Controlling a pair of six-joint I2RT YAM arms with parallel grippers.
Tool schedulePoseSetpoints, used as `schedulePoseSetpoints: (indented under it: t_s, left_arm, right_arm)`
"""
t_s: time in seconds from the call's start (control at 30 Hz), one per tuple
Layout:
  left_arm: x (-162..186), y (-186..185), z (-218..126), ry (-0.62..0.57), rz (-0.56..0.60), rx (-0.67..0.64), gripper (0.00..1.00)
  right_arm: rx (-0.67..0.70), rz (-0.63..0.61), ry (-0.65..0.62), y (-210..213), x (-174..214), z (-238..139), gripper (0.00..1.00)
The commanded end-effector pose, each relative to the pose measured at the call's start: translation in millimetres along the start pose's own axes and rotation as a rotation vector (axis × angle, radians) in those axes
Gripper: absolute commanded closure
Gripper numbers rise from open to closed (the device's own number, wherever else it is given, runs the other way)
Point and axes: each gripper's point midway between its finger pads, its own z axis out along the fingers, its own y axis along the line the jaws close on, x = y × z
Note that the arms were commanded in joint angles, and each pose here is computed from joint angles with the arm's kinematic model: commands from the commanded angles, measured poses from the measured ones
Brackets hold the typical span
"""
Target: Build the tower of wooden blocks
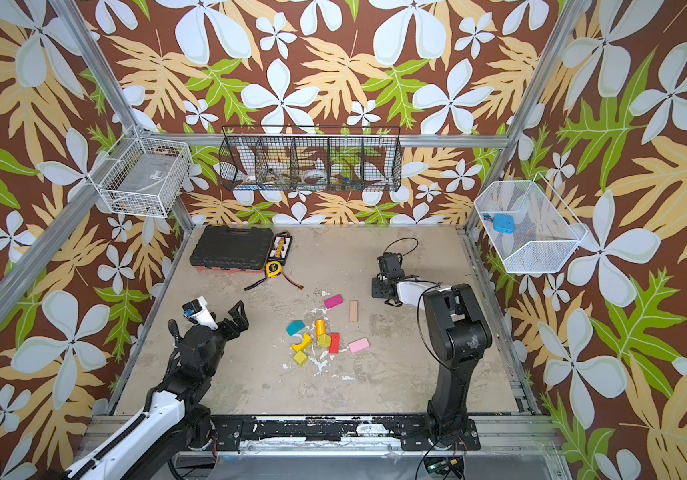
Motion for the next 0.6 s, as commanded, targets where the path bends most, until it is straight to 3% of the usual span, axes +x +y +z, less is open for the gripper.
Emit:
schedulePoseSetpoints:
  t_s: [0.0, 0.2, 0.57]
  left_arm:
    - [-9.1, -3.4, 0.0, -0.031, -0.006, 0.008, 0.00]
    - [-9.2, -3.0, 0.0, -0.031, -0.006, 0.005, 0.00]
    - [-10.4, -2.3, 0.0, -0.036, -0.014, -0.001, 0.01]
  right_arm:
    - [0.006, 0.012, 0.010, -0.7, 3.1, -3.7, 0.73]
    - [-0.016, 0.019, -0.023, 3.8, -7.2, -17.4, 0.49]
    - [-0.007, 0.073, -0.179, -4.0, -23.1, -71.0, 0.28]
